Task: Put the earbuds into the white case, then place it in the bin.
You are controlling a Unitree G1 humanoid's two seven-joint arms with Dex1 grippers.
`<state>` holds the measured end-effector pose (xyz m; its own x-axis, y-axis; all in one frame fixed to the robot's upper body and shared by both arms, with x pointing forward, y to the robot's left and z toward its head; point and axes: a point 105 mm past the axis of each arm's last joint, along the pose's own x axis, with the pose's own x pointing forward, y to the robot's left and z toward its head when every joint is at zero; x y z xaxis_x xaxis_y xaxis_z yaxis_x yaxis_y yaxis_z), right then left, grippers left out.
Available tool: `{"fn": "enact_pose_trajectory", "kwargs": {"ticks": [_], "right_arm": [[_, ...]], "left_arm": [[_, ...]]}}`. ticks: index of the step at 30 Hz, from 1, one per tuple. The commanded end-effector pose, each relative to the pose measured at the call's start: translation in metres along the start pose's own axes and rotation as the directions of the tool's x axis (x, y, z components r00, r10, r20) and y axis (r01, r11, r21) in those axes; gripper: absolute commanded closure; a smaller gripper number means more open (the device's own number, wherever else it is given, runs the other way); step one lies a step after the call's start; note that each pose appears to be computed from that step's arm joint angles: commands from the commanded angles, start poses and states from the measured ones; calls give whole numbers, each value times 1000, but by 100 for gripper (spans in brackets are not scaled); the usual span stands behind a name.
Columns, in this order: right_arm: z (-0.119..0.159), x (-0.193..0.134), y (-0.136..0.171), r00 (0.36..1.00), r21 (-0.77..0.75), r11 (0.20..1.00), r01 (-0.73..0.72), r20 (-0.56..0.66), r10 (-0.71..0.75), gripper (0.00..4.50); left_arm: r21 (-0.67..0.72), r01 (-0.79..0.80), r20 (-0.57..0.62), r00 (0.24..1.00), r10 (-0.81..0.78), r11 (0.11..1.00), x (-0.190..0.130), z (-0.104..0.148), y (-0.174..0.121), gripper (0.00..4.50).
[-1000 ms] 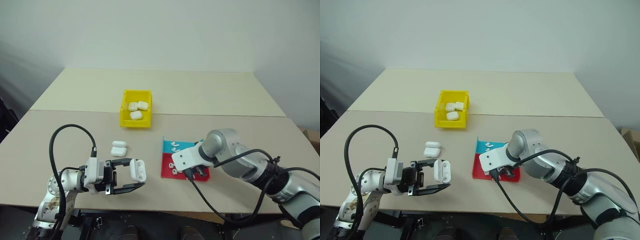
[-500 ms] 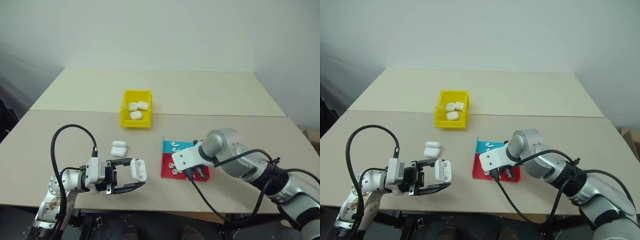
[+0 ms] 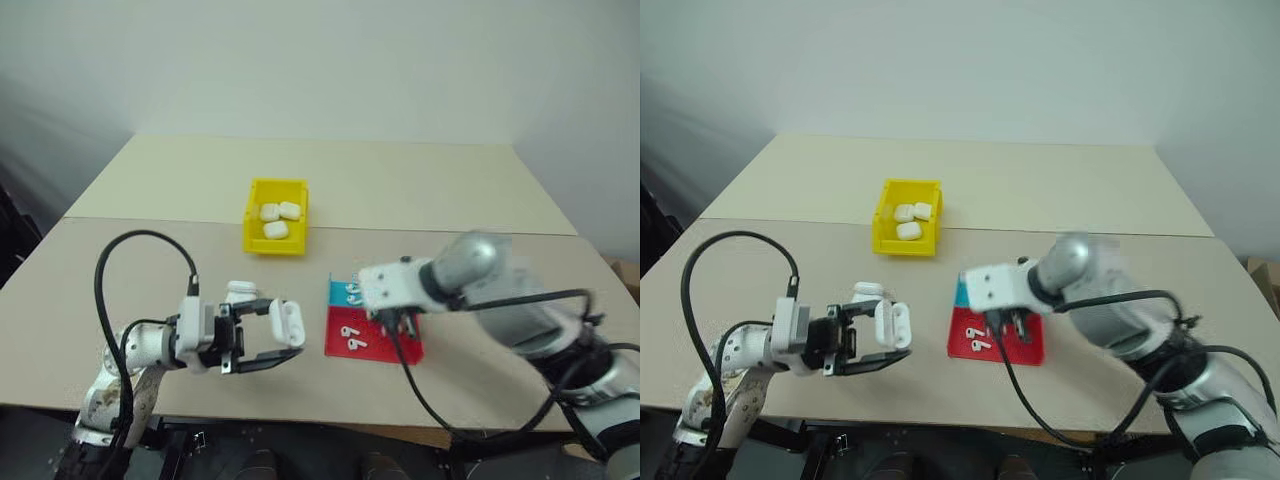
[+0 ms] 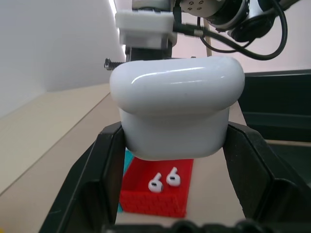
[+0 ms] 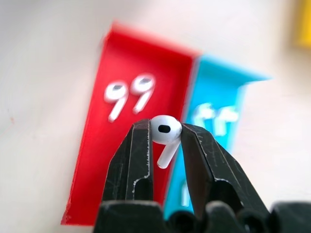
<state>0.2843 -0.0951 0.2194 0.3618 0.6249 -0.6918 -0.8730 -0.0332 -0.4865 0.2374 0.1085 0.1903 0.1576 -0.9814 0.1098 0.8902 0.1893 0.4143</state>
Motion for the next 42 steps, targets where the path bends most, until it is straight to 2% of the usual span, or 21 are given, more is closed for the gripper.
{"fn": "enact_pose_trajectory", "kwargs": {"ticks": [1, 6, 9, 13, 17, 24, 26, 33, 42], "right_arm": [[15, -41, -11, 978, 83, 989, 127, 156, -138, 354], [29, -73, -17, 893, 190, 961, 199, 370, -258, 354], [44, -93, -23, 774, 273, 941, 199, 545, -322, 354], [61, -109, -18, 610, 254, 946, 201, 723, -324, 354], [69, -105, -9, 546, 198, 960, 196, 792, -275, 354], [83, -100, 4, 369, 109, 971, 213, 911, -183, 354], [84, -97, 5, 358, 103, 971, 218, 917, -177, 354], [82, -79, 7, 392, 59, 972, 225, 908, -146, 354], [76, -77, 7, 418, 46, 972, 229, 898, -141, 354]], "left_arm": [[26, 11, 54, 998, -12, 1000, 21, 24, 2, 175], [16, 42, 46, 998, -43, 999, 39, 36, 6, 175], [7, 55, 84, 995, -56, 998, 49, 49, 9, 175], [-18, 77, 125, 989, -74, 997, 59, 65, 12, 175], [-2, 105, 133, 986, -104, 994, 62, 67, 11, 175], [-17, 129, 169, 978, -124, 992, 64, 73, 8, 175], [-19, 130, 168, 978, -125, 991, 64, 73, 8, 175], [-25, 150, 190, 971, -142, 988, 67, 74, 8, 175], [-20, 159, 183, 971, -152, 987, 64, 72, 6, 175]]}}
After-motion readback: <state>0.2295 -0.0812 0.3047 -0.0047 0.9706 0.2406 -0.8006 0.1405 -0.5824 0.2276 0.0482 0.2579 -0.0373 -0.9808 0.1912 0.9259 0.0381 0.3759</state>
